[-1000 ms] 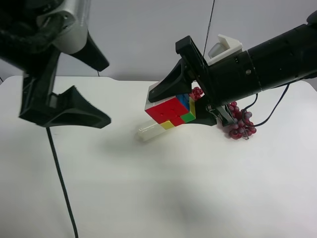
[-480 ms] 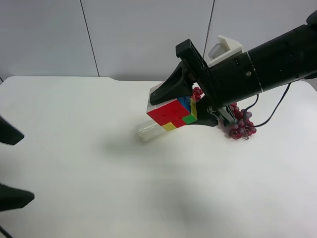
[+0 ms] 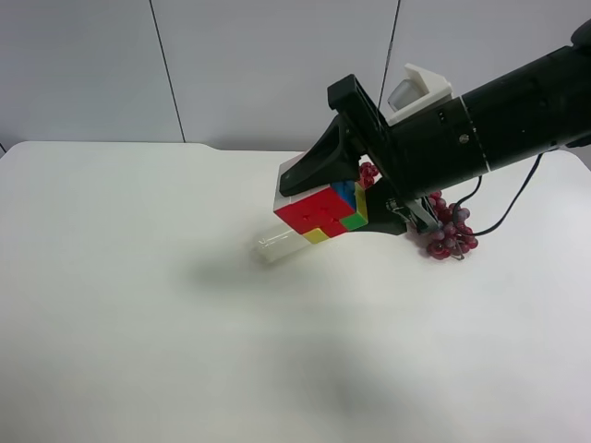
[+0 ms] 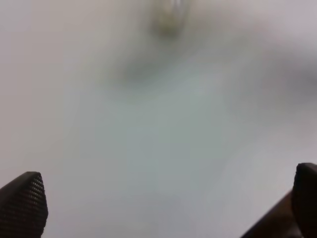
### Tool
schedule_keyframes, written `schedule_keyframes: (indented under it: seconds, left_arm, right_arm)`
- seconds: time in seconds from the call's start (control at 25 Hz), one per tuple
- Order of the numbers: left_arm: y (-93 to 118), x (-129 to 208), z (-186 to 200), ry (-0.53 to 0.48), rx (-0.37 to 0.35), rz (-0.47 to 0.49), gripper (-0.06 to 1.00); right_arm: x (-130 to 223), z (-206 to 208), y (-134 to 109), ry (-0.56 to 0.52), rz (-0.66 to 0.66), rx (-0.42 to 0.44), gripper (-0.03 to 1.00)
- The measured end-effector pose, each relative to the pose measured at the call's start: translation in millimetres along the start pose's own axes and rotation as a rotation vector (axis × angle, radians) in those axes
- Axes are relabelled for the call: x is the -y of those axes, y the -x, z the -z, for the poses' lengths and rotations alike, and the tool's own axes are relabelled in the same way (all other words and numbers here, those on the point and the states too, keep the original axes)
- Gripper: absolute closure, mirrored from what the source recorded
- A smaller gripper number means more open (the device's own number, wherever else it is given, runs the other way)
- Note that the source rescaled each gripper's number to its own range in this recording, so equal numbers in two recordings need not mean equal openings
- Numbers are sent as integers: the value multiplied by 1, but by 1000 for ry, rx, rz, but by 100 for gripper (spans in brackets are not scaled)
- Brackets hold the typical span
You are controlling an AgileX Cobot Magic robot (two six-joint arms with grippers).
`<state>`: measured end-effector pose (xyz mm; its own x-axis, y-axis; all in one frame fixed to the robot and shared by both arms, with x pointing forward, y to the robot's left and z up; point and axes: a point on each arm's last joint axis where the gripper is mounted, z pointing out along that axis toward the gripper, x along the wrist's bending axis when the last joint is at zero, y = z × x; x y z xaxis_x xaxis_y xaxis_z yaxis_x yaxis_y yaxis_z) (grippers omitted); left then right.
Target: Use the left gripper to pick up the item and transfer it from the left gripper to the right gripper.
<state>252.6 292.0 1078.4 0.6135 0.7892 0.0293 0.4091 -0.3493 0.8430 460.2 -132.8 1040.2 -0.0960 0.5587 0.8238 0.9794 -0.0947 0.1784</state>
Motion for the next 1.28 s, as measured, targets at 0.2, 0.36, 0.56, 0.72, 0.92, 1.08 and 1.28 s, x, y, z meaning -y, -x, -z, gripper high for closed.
schedule_keyframes:
  seconds: [0.2,0.36,0.56,0.72,0.92,1.08,1.28]
  left_arm:
    - [-2,24,22,57,-24,26,-5]
    - [-2,36,18,17,-31,64,-6]
    - [-3,33,13,70,-43,67,-6]
    - [-3,33,6,99,-45,66,-6]
    - [-3,33,6,106,-44,66,-6]
    - [-3,33,6,106,-48,68,-6]
    - [-2,33,6,105,-137,118,-6]
  right_arm:
    - [0,0,0,5,3,2,97]
    - [-1,0,0,11,4,4,97]
    - [-1,0,0,14,9,5,97]
    - [-2,0,1,18,10,7,97]
    - [-2,0,1,20,11,8,97]
    - [-2,0,1,20,19,8,97]
    - [-1,0,3,12,46,34,97]
